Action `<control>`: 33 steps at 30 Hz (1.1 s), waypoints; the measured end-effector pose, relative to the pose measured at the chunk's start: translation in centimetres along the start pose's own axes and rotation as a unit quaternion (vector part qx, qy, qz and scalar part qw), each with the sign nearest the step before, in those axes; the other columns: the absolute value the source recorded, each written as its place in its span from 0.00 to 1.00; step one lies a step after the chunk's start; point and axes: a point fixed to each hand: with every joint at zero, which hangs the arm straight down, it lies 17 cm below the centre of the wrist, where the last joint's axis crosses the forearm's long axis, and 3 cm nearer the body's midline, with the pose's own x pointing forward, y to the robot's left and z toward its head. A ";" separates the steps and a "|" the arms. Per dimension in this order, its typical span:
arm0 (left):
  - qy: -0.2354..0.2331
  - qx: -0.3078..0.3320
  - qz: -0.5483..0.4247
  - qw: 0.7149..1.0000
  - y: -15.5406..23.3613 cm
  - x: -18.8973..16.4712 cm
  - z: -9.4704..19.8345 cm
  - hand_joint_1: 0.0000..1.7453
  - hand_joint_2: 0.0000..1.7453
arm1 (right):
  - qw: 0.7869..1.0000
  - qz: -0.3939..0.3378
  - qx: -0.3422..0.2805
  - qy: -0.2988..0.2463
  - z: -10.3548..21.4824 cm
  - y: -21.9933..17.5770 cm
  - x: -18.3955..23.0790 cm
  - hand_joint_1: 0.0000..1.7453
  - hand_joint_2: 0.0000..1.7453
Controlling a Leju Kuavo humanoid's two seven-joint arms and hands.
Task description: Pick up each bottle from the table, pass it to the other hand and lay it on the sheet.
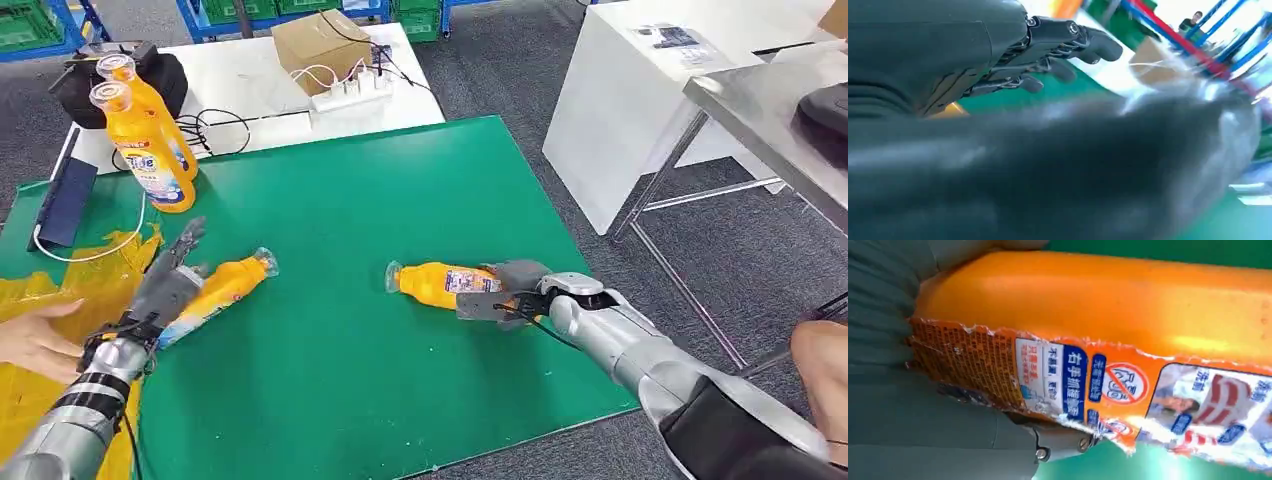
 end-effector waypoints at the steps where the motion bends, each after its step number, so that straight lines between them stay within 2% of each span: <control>1: -0.010 0.014 0.062 0.998 0.4 1.0 0.0 0.00 0.00 | 0.999 -0.028 -0.024 -0.015 -0.4 -0.6 1.4 1.00 1.00; 3: -0.033 0.041 0.162 0.985 1.8 2.7 0.8 0.00 0.00 | 0.989 -0.103 -0.079 -0.070 -0.8 -2.6 5.4 1.00 1.00; 4: -0.046 0.051 0.203 0.977 2.3 3.5 1.4 0.00 0.00 | 0.977 -0.151 -0.106 -0.105 -0.7 -3.2 7.1 1.00 1.00; 6: -0.073 0.064 0.261 0.960 3.4 5.0 3.3 0.00 0.00 | 0.938 -0.241 -0.157 -0.192 0.2 -4.5 13.0 1.00 1.00; 9: -0.096 0.074 0.277 0.953 3.7 6.5 5.2 0.00 0.00 | 0.906 -0.301 -0.178 -0.238 1.6 -5.1 18.1 1.00 1.00; 11: -0.104 0.078 0.279 0.951 3.7 7.2 6.0 0.00 0.00 | 0.886 -0.327 -0.192 -0.267 2.7 -6.0 20.0 1.00 1.00; 12: -0.110 0.077 0.284 0.949 3.7 7.6 6.3 0.00 0.00 | 0.869 -0.344 -0.205 -0.290 3.6 -7.0 21.0 1.00 1.00; 13: -0.115 0.074 0.290 0.947 3.5 8.0 6.7 0.00 1.00 | 0.855 -0.355 -0.216 -0.311 4.5 -8.0 21.9 1.00 1.00; 16: -0.119 0.059 0.301 0.944 1.8 9.2 7.7 0.00 1.00 | 0.827 -0.374 -0.224 -0.356 7.0 -9.4 25.3 1.00 1.00; 22: -0.139 0.020 0.316 0.938 -2.3 12.5 7.8 0.00 1.00 | 0.815 -0.364 -0.201 -0.404 9.3 -9.5 32.7 1.00 1.00; 33: -0.154 0.005 0.319 0.935 -3.4 14.3 8.0 0.00 1.00 | 0.808 -0.364 -0.191 -0.422 10.1 -9.4 35.0 1.00 1.00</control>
